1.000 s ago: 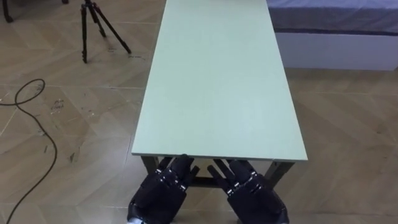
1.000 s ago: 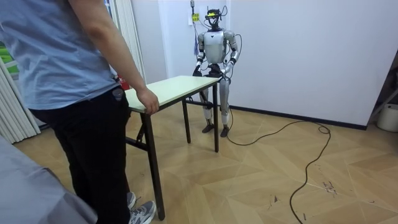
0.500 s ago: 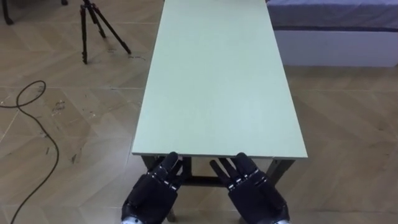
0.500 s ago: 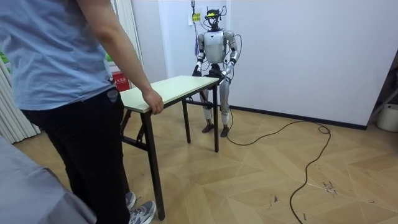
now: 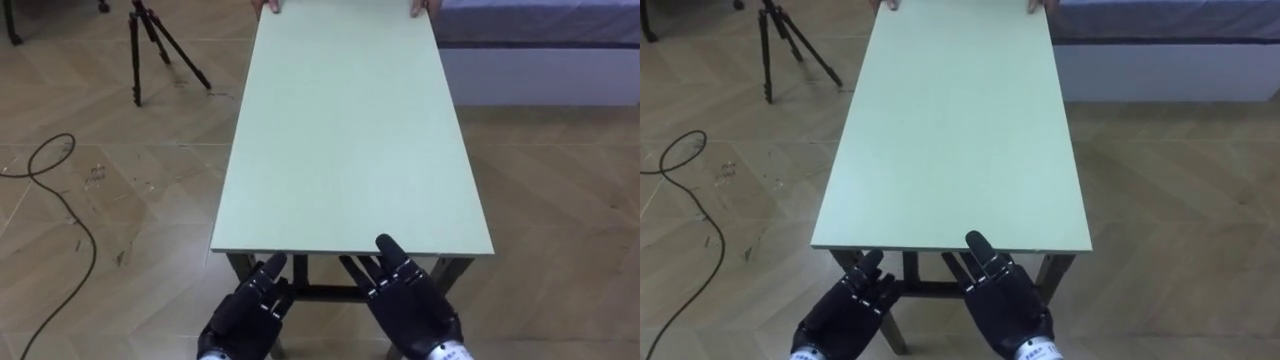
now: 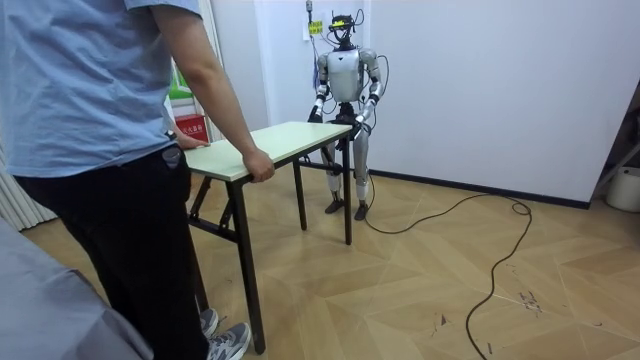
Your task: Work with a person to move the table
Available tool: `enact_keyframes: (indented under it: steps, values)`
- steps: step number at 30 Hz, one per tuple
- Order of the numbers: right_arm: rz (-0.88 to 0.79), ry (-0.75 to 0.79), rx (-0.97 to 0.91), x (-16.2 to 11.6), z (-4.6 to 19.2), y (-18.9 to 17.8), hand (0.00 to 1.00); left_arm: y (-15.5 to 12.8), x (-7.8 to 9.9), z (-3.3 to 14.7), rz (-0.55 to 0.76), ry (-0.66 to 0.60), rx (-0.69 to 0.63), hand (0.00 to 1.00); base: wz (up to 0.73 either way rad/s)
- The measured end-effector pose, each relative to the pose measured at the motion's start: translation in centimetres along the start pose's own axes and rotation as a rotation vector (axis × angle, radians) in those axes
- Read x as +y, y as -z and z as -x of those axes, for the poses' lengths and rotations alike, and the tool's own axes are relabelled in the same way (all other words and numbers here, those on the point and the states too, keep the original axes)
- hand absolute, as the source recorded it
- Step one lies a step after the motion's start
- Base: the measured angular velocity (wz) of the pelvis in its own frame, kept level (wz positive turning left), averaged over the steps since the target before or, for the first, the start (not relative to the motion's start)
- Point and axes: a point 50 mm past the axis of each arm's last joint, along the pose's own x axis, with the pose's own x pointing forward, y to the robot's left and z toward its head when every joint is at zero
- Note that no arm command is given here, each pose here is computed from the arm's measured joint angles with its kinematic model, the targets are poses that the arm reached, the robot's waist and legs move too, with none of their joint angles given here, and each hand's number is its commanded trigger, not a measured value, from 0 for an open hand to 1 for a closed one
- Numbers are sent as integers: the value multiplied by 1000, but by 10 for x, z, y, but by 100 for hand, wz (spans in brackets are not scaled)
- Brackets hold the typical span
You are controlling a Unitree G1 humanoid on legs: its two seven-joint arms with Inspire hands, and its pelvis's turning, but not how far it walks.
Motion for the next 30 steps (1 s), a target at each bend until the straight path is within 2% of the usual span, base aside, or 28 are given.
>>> enact_keyframes:
  steps: [12, 20, 24, 30]
  values:
    - [-2, 8, -9, 0, -1, -2, 0, 0, 7, 0, 9, -39, 2, 0, 0]
    - [-103, 43, -110, -2, -1, -16, 0, 0, 5, -1, 79, -31, -2, 0, 0]
    - [-123, 68, -129, -2, -1, -17, 0, 0, 3, -2, 114, -27, -3, 0, 1]
    - [-147, 72, -130, -1, -4, -12, 0, -4, -11, -7, 108, -2, -4, 0, 0]
